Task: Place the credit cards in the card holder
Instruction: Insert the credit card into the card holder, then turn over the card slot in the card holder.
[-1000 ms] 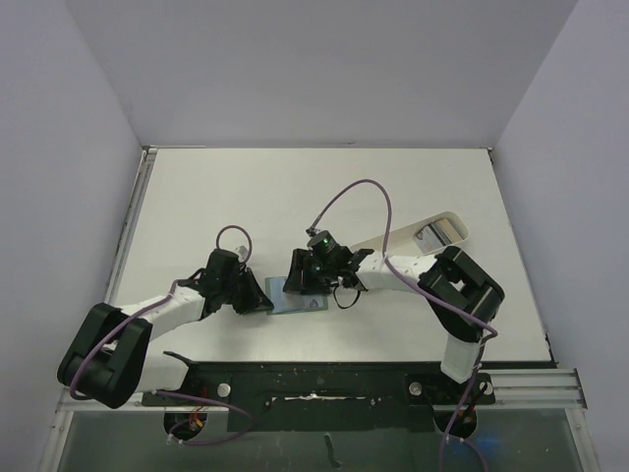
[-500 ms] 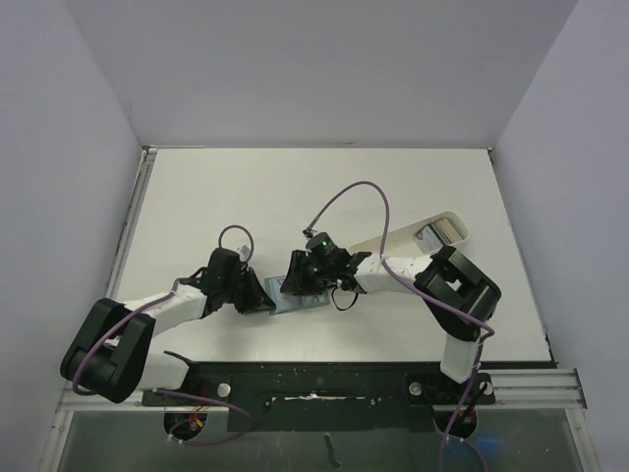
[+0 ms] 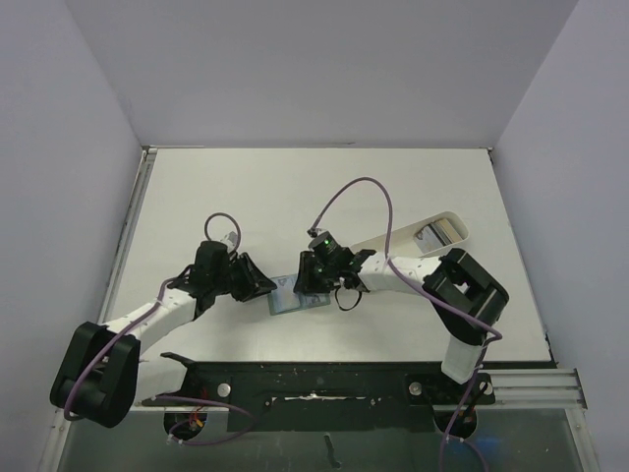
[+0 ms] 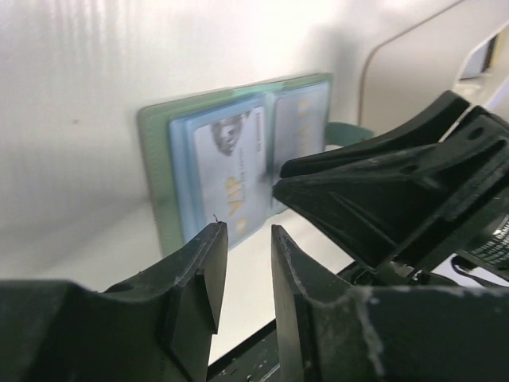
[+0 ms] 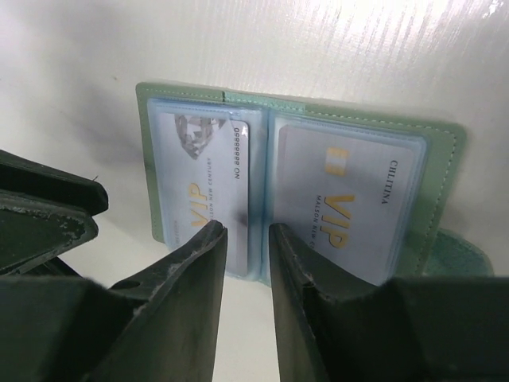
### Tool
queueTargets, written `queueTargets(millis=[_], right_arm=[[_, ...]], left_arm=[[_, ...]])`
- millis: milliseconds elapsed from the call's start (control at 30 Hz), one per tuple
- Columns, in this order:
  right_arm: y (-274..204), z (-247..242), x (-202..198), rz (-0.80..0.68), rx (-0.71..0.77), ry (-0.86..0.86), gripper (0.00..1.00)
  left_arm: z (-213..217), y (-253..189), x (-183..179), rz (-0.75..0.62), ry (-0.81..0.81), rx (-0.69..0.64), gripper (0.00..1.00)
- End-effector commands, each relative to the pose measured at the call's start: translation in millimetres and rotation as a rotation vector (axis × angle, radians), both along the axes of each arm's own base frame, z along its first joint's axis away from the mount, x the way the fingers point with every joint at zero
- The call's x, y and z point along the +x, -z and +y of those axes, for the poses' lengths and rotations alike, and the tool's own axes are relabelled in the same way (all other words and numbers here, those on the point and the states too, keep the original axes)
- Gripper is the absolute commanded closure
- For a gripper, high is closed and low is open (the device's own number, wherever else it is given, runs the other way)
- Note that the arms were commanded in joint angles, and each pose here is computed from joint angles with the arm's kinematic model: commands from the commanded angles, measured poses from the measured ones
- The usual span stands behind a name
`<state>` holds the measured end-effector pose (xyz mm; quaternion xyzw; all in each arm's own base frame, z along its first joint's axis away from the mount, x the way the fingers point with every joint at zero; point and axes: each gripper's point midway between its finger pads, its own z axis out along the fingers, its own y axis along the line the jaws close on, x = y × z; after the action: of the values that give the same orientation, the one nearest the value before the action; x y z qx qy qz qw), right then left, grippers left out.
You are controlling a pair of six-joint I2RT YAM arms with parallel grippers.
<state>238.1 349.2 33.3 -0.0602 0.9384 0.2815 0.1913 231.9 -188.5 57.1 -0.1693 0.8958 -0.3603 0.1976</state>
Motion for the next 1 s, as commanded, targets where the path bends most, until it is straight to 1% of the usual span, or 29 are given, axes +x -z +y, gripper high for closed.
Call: queueTargets(millis=[0, 133, 267, 367, 567, 767, 967], right_arm=[[-20, 15, 18, -0.059, 0.051, -0.014, 0.73], [-7, 14, 16, -0.031, 0.038, -0.015, 0.79], [6, 9, 12, -0.003, 0.023, 0.003, 0.83], [17, 3, 10, 0.017, 0.004, 0.015, 0.87], [31, -2, 4, 0.052, -0.011, 0.021, 0.98], [35, -3, 1, 0.064, -0.010, 0.022, 0.99], [35, -2, 1, 0.063, -0.005, 0.021, 0.98]], left_arm=[[-17, -31, 18, -0.105, 0.001, -0.142, 0.71], [-20, -25, 21, -0.096, 0.004, -0.150, 0.69], [-20, -21, 23, -0.099, 0.013, -0.141, 0.65], [-22, -20, 24, -0.102, 0.027, -0.130, 0.64], [-20, -9, 21, -0.078, 0.030, -0.116, 0.61], [-17, -2, 21, -0.070, 0.018, -0.090, 0.61], [-17, -1, 24, -0.067, 0.016, -0.082, 0.61]])
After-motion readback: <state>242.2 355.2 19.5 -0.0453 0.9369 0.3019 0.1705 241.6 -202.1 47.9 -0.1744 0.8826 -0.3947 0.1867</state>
